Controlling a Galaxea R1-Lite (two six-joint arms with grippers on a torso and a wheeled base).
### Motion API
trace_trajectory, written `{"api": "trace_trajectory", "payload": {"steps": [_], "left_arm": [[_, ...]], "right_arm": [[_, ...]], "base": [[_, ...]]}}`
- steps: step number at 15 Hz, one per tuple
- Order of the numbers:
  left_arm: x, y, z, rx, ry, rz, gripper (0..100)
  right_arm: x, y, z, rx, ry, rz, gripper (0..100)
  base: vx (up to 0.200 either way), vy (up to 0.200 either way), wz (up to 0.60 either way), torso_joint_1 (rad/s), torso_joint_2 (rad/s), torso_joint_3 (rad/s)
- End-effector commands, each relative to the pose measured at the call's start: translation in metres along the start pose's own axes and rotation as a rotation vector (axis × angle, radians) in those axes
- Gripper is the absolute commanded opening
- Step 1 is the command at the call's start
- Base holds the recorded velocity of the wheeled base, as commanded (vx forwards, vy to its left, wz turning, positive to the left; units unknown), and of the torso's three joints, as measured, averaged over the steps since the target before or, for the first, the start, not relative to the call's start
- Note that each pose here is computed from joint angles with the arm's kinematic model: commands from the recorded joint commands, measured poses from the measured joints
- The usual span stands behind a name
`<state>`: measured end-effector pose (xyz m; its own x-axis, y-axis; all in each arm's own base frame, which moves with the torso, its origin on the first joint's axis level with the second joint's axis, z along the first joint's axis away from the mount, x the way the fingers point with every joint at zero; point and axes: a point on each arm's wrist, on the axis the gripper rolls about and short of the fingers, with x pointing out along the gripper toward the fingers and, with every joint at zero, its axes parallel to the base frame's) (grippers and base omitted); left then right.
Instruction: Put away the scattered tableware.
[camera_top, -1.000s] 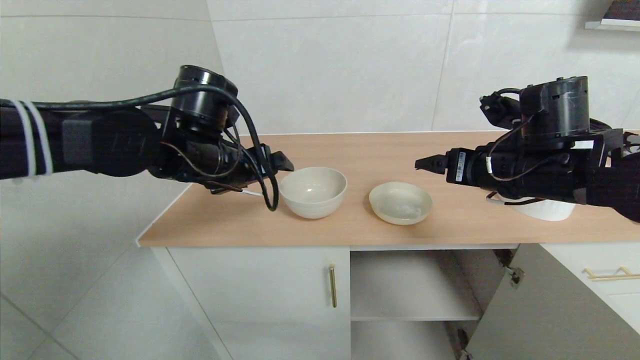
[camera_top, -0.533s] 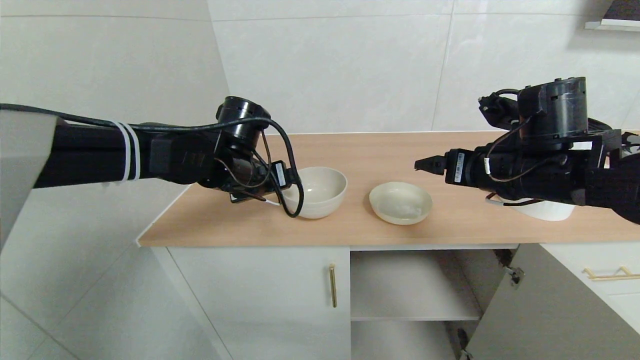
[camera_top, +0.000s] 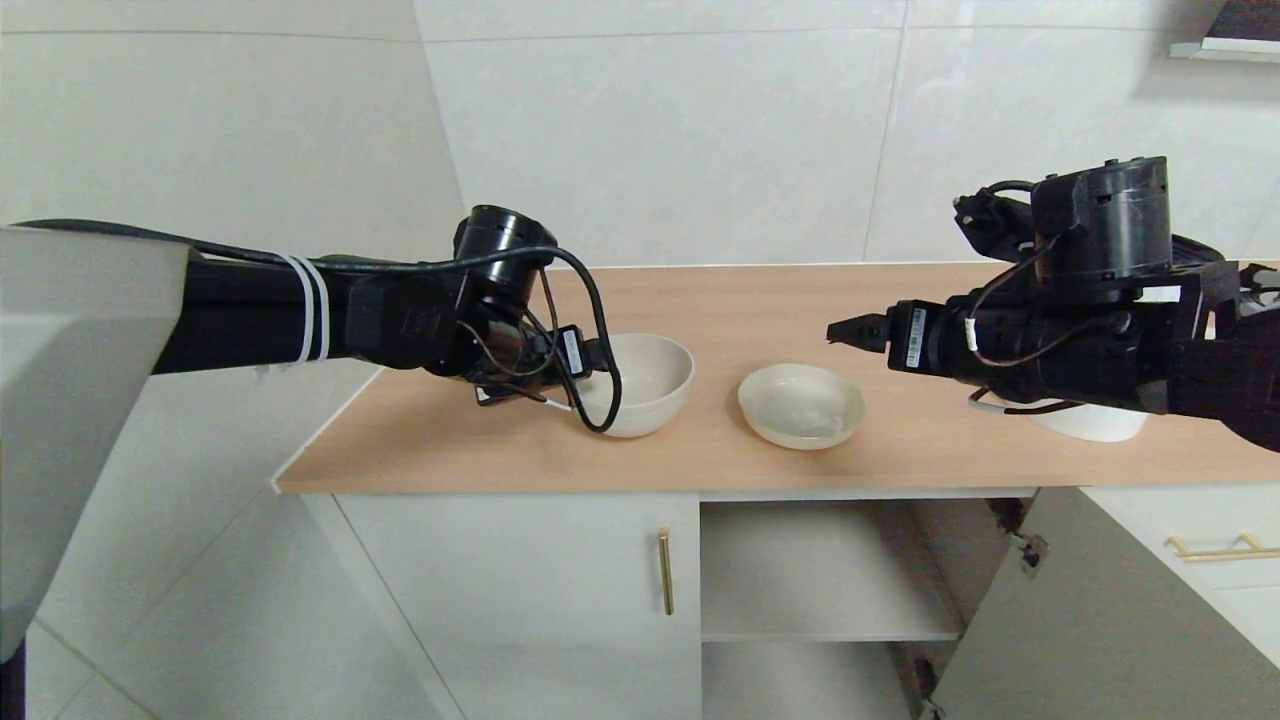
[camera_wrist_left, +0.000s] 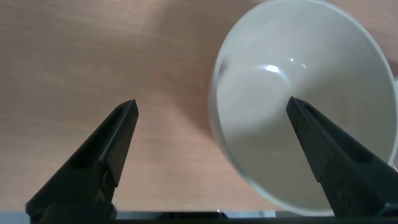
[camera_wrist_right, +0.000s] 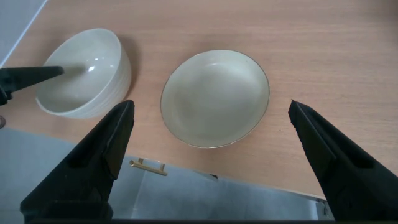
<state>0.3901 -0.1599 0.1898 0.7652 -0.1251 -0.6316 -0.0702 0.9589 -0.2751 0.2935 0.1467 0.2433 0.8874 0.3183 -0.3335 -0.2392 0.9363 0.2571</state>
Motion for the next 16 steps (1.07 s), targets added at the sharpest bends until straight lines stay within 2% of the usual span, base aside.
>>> {"api": "trace_trajectory", "payload": {"steps": [1, 8, 10, 13, 14, 16], "left_arm": [[0.007, -0.001, -0.001, 0.003, 0.006, 0.003, 0], [0.016, -0.003, -0.001, 0.003, 0.008, 0.004, 0], [-0.010, -0.003, 0.004, 0.000, -0.026, 0.008, 0], [-0.067, -0.004, 0.005, 0.008, -0.071, -0.051, 0], [-0.074, -0.004, 0.006, 0.006, -0.079, -0.057, 0], [-0.093, -0.001, 0.008, -0.006, -0.141, -0.096, 0]], "right_arm": [[0.000, 0.001, 0.000, -0.001, 0.000, 0.003, 100], [0.001, 0.000, 0.000, 0.000, 0.000, 0.001, 100], [0.012, 0.000, -0.002, -0.002, 0.009, -0.029, 100], [0.047, -0.002, -0.016, -0.016, 0.040, -0.138, 100], [0.052, -0.002, -0.018, -0.019, 0.048, -0.155, 100], [0.073, -0.005, -0.029, -0.034, 0.109, -0.210, 100]], "base": [[0.000, 0.000, 0.00, 0.000, 0.00, 0.000], [0.000, 0.000, 0.00, 0.000, 0.00, 0.000], [0.000, 0.000, 0.00, 0.000, 0.00, 0.000], [0.000, 0.000, 0.00, 0.000, 0.00, 0.000], [0.000, 0.000, 0.00, 0.000, 0.00, 0.000], [0.000, 0.000, 0.00, 0.000, 0.00, 0.000]]}}
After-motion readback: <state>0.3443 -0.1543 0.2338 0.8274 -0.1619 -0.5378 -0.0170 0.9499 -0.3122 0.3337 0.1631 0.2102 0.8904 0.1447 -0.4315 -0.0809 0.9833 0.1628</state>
